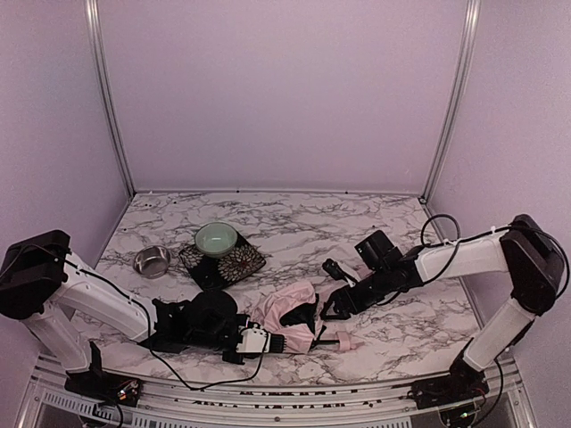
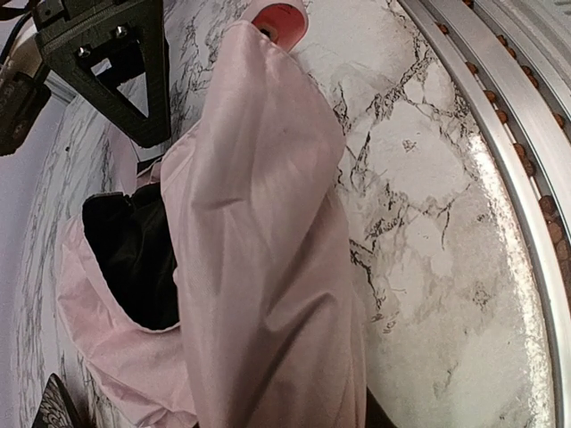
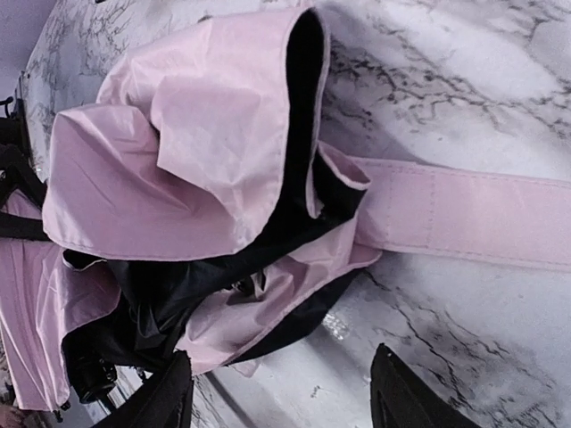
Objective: Put away the umbrella
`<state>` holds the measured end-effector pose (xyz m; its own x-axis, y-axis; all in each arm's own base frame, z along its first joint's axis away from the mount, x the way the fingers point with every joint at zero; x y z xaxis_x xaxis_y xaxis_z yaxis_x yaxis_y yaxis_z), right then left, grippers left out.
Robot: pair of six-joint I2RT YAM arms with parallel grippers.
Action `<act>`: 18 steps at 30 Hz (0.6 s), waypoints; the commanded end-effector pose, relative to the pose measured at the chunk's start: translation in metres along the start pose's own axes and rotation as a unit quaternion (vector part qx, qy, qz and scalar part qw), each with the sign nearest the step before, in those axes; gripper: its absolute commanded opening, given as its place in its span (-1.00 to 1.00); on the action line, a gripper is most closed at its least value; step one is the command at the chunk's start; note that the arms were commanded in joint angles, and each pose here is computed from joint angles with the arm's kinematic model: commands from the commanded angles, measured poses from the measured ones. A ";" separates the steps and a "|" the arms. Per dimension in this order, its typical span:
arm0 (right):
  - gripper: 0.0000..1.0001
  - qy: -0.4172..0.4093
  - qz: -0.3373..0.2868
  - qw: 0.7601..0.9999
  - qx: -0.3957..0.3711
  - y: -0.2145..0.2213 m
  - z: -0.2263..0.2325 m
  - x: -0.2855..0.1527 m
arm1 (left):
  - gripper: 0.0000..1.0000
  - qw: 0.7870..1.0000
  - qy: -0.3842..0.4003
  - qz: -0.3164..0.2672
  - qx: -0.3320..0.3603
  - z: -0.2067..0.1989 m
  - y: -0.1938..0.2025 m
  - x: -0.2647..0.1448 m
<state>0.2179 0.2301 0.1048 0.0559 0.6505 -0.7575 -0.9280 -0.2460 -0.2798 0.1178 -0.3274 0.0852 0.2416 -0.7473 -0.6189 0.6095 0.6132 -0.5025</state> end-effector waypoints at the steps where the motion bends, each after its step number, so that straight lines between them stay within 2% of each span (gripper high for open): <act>1: 0.20 -0.066 0.024 0.996 0.050 0.000 0.005 0.023 | -0.73 0.995 0.094 0.036 -0.023 -0.035 0.017 0.000; 3: 0.05 -0.083 0.031 0.994 0.056 0.001 0.006 0.032 | -0.76 0.995 0.093 0.035 -0.024 -0.036 0.016 0.000; 7: -0.45 -0.158 0.061 0.985 0.045 -0.001 0.024 0.045 | -0.91 0.995 0.095 0.031 -0.024 -0.036 0.014 0.000; 10: -0.98 -0.180 0.067 0.981 0.030 -0.008 0.034 0.052 | -1.00 0.995 0.098 0.019 -0.026 -0.035 0.009 -0.001; 18: -1.00 -0.187 -0.029 0.982 -0.024 -0.082 0.054 0.057 | -1.00 0.982 0.171 -0.071 -0.039 -0.040 -0.025 -0.012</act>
<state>0.2364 0.2915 0.0742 -0.1550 0.7944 -0.5873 -0.9537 -0.2753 -0.1208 0.1127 -0.3285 0.0913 0.1977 -0.7492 -0.6322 0.5852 0.6076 -0.5371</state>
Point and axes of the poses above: each gripper's point midway between its finger pads, its own x axis out along the fingers, its own z axis along the line the jaws close on, y = z × x, the point moved 7 cm from there along -x, back along the fingers, and after that the axes turned 15 degrees about x, right-handed, at the moved point
